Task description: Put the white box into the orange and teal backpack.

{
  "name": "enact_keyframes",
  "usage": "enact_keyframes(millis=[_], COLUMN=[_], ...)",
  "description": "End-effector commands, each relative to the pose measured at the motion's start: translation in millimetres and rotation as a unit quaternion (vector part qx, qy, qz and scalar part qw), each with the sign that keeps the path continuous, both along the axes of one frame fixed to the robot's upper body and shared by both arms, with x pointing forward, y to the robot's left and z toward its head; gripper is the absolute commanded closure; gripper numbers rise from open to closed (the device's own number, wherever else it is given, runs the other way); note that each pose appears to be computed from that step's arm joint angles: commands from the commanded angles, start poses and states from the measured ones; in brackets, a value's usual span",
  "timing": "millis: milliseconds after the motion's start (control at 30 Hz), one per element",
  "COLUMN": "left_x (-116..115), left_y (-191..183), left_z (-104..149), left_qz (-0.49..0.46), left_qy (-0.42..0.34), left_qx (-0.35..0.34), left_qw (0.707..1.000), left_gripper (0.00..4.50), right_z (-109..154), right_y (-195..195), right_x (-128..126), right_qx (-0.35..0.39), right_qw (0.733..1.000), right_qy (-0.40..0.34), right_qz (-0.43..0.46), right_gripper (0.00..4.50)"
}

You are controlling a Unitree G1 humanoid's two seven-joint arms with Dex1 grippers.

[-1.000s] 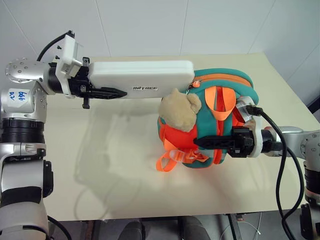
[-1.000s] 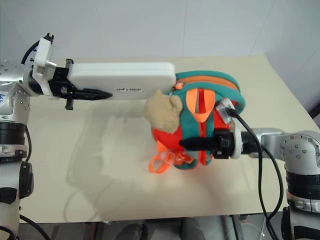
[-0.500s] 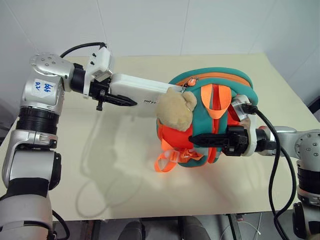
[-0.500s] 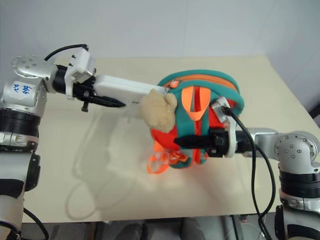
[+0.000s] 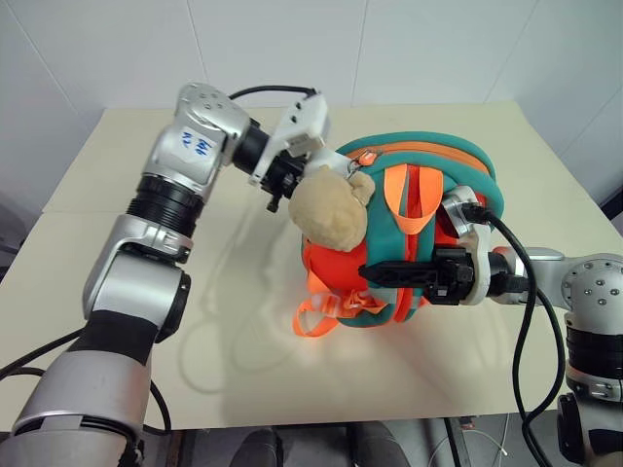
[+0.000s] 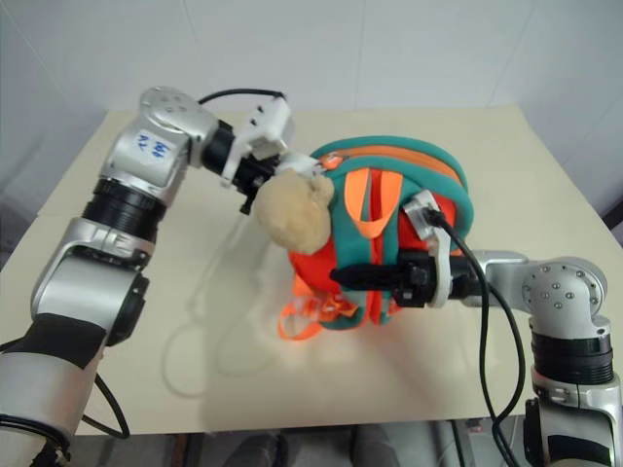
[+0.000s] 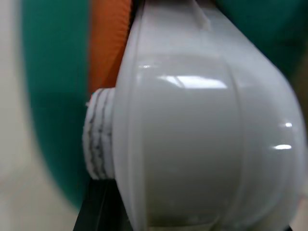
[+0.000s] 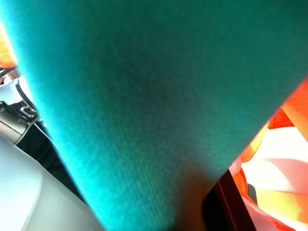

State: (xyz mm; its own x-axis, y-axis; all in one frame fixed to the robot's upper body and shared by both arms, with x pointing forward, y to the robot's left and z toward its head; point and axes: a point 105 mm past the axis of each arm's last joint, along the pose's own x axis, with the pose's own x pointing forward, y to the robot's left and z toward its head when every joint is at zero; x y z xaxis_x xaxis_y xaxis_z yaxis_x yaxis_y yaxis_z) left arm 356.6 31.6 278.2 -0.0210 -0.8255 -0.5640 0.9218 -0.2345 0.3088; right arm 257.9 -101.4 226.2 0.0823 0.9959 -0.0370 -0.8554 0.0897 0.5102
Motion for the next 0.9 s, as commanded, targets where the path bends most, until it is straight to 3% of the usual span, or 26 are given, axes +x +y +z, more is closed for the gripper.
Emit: enact_keyframes(millis=[33, 167, 367, 533, 700, 900], left_x=[-17, -17, -20, -22, -19, -31], left_y=[-19, -30, -34, -10, 54, 102], left_z=[8, 11, 18, 25, 27, 34], left_qz=[-0.068, -0.060, -0.040, -0.011, 0.040, 0.055], left_qy=[-0.011, -0.017, 0.002, 0.015, 0.020, 0.024], left_qx=[0.024, 0.010, -0.046, -0.076, -0.063, -0.083], left_qw=[0.997, 0.998, 0.998, 0.997, 0.997, 0.995], left_gripper=[3.21, 3.21, 1.34, 0.04, 0.04, 0.04], right_z=[7, 6, 5, 5, 2, -1], right_y=[3, 4, 4, 4, 5, 7], right_x=[-2, -3, -2, -2, 0, 2], right_qx=[0.012, 0.014, 0.016, 0.018, 0.018, 0.019], right_qw=[1.000, 1.000, 1.000, 1.000, 1.000, 1.000], right_qy=[-0.020, -0.020, -0.020, -0.021, -0.017, -0.015], right_qz=[0.003, 0.002, -0.001, -0.002, -0.003, -0.003], right_gripper=[3.95, 3.95, 3.95, 3.95, 3.95, 3.95])
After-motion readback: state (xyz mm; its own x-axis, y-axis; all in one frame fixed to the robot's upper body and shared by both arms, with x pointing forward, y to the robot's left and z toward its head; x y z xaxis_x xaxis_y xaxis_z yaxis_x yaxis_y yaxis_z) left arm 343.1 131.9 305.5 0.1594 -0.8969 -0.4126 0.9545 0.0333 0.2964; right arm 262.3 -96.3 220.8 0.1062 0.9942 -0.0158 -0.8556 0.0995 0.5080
